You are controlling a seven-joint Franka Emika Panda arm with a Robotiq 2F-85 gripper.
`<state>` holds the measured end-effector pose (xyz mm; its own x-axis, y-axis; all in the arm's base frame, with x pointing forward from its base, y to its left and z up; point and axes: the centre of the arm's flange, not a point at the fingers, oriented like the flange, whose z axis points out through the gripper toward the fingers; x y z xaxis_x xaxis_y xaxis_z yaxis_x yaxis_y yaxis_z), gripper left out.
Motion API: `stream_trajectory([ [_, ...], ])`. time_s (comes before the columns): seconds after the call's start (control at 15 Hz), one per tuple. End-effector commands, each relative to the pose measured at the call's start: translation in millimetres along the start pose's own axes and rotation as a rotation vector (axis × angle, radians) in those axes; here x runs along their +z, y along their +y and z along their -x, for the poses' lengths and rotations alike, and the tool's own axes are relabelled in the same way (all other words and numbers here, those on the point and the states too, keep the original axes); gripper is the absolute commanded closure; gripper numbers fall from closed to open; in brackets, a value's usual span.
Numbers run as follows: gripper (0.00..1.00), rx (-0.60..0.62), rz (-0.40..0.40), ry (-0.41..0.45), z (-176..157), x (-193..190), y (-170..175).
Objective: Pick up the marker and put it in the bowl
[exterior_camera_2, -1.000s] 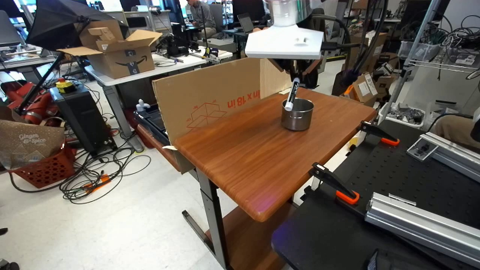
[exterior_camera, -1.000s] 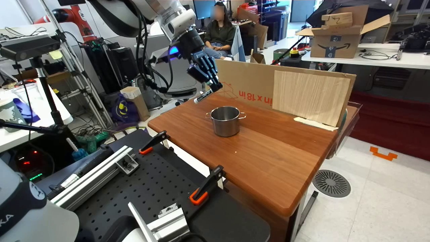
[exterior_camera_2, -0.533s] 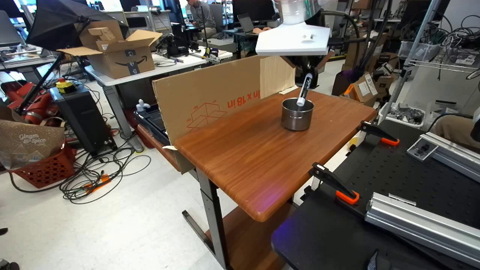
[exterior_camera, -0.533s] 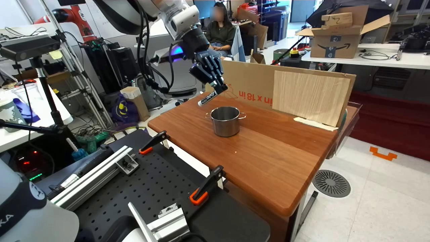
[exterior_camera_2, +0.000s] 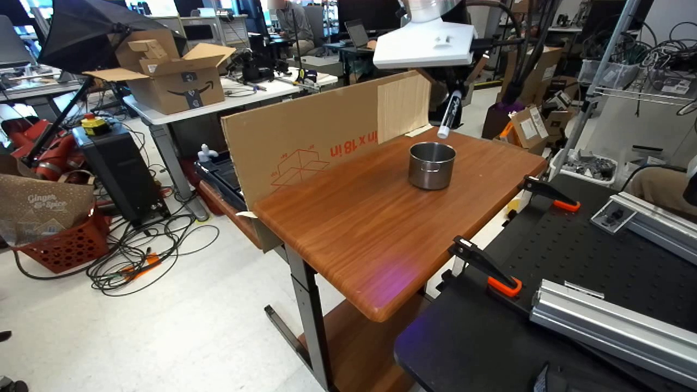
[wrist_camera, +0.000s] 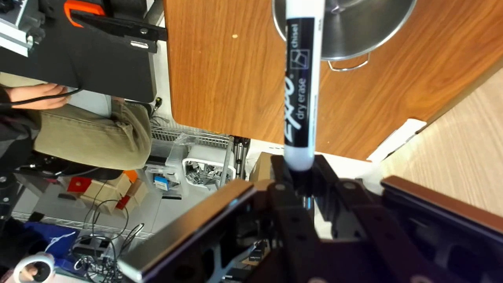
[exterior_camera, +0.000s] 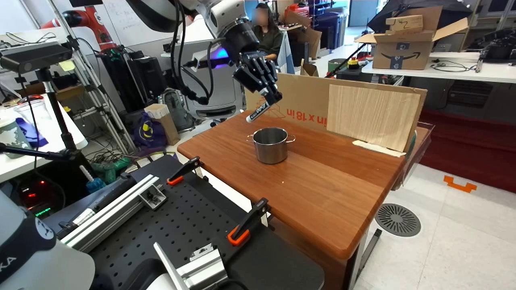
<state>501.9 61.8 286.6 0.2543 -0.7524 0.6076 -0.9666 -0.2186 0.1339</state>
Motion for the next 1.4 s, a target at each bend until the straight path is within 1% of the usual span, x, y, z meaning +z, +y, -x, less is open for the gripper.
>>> stream_trajectory([
  [0.0,0.95,0.008,0.027,0.043,-2.1,1.5,-16.0],
  [0.33,0.95,-0.039,0.017,0.023,1.8,7.9,-40.7],
  [0.6,0.95,-0.086,0.027,0.02,9.9,16.9,-54.7],
  [1.0,0.95,-0.142,0.061,0.021,28.4,36.8,-61.2],
  [1.33,0.95,-0.157,0.078,0.018,34.4,47.8,-61.2],
])
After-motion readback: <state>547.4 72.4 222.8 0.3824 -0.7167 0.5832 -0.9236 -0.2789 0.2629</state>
